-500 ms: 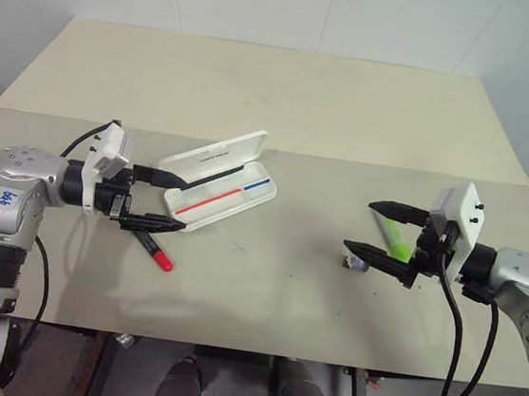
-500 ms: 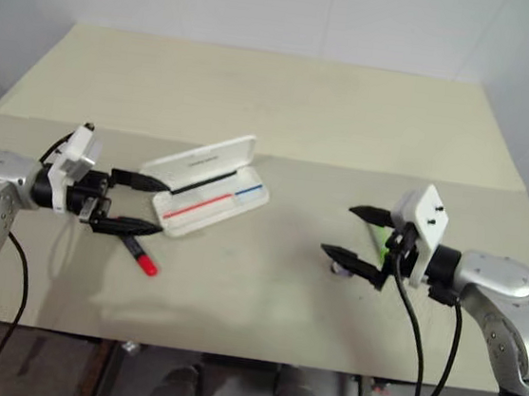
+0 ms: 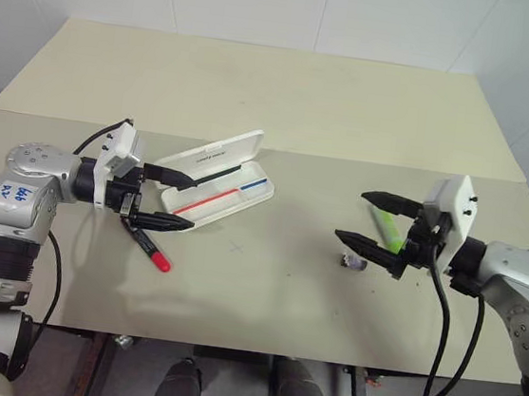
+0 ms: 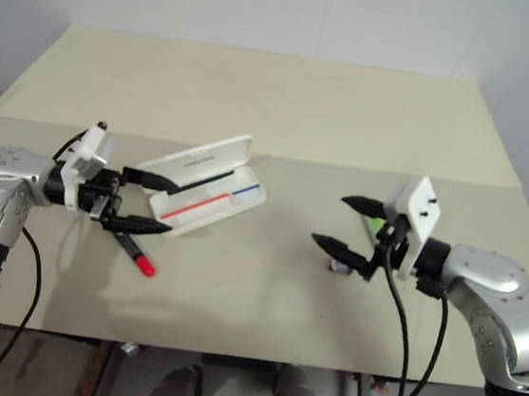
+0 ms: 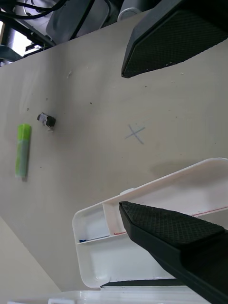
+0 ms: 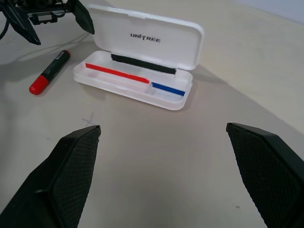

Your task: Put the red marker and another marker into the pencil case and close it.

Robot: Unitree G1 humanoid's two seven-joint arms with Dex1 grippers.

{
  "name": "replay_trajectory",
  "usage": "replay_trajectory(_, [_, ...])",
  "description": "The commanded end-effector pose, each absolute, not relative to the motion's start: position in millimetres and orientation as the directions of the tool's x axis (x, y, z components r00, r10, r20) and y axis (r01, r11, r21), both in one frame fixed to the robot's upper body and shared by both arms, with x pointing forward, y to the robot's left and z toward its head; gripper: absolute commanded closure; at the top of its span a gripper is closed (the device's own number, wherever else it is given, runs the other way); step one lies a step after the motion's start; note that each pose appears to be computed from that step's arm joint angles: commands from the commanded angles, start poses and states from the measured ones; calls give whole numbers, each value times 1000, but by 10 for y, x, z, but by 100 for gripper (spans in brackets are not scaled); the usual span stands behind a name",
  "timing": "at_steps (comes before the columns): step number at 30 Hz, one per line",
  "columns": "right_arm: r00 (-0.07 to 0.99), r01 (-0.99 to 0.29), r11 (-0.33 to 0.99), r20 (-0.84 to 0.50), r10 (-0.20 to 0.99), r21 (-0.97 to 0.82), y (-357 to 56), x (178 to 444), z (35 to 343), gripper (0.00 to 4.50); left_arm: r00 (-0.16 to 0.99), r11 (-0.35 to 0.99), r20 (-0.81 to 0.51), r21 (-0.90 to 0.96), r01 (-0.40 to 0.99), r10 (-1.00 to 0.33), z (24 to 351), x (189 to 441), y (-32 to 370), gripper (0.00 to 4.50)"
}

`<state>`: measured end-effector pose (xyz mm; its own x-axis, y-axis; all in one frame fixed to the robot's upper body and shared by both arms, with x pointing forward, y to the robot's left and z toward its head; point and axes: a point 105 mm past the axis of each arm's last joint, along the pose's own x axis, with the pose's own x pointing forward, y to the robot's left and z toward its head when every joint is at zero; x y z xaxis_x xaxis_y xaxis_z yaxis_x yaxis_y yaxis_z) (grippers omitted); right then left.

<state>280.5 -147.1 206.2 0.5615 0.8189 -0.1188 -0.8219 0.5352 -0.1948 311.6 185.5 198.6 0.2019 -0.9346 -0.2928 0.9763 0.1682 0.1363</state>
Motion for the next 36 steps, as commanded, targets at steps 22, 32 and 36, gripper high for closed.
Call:
replay_trajectory(22, [557, -816, 532, -62, 828, -225, -1347, 2858, 2072, 0, 368, 291, -438, 236, 927, -820, 1696, 3257, 1467, 3])
replay_trajectory(32, [557, -815, 534, -49, 829, -223, -1317, 2873, 2055, 0, 453, 353, -510, 285, 891, -732, 1657, 3371, 1587, 3])
replay_trajectory(36, [556, -817, 534, -50, 830, -219, -1307, 2866, 2041, 0, 415, 308, -539, 281, 909, -733, 1610, 3357, 1545, 3])
